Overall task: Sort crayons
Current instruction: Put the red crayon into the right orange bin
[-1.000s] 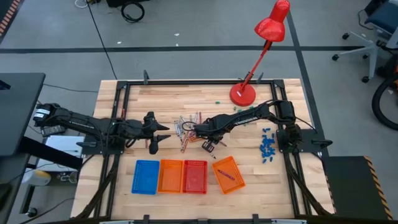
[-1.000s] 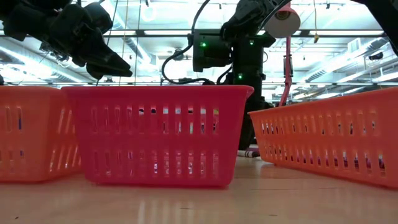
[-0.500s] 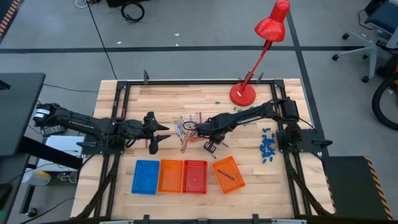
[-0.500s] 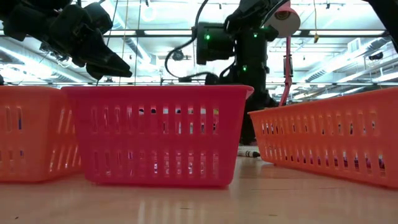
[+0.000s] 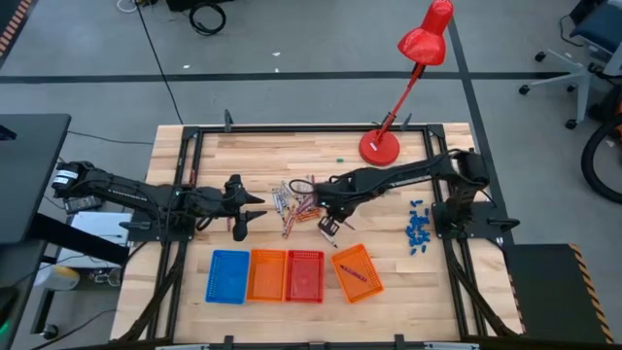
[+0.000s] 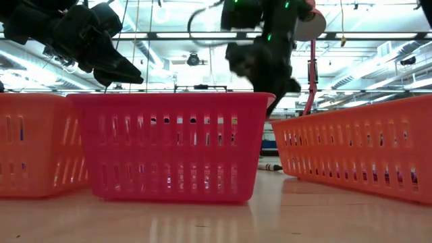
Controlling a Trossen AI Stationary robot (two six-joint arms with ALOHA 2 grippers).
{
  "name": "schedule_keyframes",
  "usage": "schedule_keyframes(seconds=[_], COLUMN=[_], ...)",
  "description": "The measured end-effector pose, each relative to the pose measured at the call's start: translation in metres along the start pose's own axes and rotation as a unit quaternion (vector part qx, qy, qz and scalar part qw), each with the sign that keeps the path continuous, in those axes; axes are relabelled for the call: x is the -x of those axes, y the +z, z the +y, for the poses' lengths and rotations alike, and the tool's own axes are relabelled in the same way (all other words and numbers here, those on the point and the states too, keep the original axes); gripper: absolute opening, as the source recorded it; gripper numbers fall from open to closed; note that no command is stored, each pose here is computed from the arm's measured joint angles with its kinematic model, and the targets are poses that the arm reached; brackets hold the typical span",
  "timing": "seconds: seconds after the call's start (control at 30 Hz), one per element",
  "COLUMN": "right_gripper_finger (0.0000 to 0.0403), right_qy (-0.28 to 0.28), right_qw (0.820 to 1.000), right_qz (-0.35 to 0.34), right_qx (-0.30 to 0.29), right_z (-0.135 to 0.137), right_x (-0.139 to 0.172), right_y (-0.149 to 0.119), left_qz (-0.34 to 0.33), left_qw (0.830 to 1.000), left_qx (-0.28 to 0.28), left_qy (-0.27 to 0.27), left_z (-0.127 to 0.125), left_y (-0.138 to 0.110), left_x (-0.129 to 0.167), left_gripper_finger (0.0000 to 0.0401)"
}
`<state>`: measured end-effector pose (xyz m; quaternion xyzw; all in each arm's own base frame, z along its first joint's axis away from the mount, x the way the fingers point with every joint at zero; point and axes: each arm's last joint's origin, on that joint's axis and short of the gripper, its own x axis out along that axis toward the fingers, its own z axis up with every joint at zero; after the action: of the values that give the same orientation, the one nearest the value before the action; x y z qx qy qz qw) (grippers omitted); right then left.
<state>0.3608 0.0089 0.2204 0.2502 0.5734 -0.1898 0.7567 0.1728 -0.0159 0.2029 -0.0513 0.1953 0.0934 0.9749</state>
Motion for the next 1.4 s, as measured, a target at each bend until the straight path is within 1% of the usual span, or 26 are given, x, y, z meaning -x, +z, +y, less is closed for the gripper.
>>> schedule_keyframes(seconds=[0.17, 0.33, 0.47, 0.63, 0.73, 0.83, 0.93, 1.0, 1.07, 1.13, 1.27, 1.4], right_gripper_finger=[0.0025, 0.0025, 0.0029, 0.0047, 0.0058, 0.0064, 0.0066, 0.0066, 0.0067, 0.0067, 0.0067, 0.0067], right_qy=[0.056, 0.080, 0.076, 0.064, 0.056, 0.040, 0.020, 0.021, 0.032, 0.043, 0.063, 0.059], right_qw=[0.998, 0.997, 0.996, 0.996, 0.996, 0.995, 0.994, 0.991, 0.988, 0.987, 0.988, 0.993], right_qz=[-0.001, 0.014, 0.038, 0.058, 0.066, 0.078, 0.099, 0.127, 0.148, 0.150, 0.132, 0.092], right_qx=[-0.006, -0.013, -0.022, -0.028, -0.031, -0.037, -0.037, -0.032, -0.037, -0.044, -0.050, -0.035], right_z=[0.018, 0.040, 0.058, 0.075, 0.082, 0.087, 0.090, 0.090, 0.088, 0.085, 0.076, 0.065], right_x=[0.027, 0.035, 0.029, 0.020, 0.014, 0.000, -0.019, -0.028, -0.029, -0.024, -0.005, 0.004], right_y=[-0.018, -0.040, -0.061, -0.083, -0.092, -0.097, -0.100, -0.101, -0.098, -0.093, -0.081, -0.067], left_qz=[0.000, 0.000, 0.000, -0.001, -0.001, -0.001, -0.003, -0.005, -0.006, -0.007, -0.008, -0.008], left_qw=[1.000, 1.000, 1.000, 1.000, 1.000, 1.000, 1.000, 1.000, 1.000, 1.000, 1.000, 1.000], left_qx=[0.000, 0.000, 0.001, 0.011, 0.011, 0.011, 0.012, 0.012, 0.013, 0.011, 0.004, 0.002], left_qy=[0.000, 0.000, 0.000, 0.000, 0.000, 0.000, 0.001, 0.000, 0.001, 0.000, 0.000, 0.001], left_z=[0.000, 0.000, 0.000, 0.000, 0.000, 0.000, 0.000, 0.000, 0.000, 0.000, 0.000, 0.000], left_y=[0.000, 0.000, 0.000, 0.000, 0.000, 0.000, 0.001, 0.001, 0.001, 0.001, 0.002, 0.002], left_x=[0.000, 0.000, 0.000, 0.000, 0.000, 0.000, 0.000, 0.000, 0.000, 0.000, 0.000, 0.000], left_gripper_finger=[0.0173, 0.0173, 0.0173, 0.0173, 0.0173, 0.0173, 0.0173, 0.0173, 0.0173, 0.0173, 0.0173, 0.0173])
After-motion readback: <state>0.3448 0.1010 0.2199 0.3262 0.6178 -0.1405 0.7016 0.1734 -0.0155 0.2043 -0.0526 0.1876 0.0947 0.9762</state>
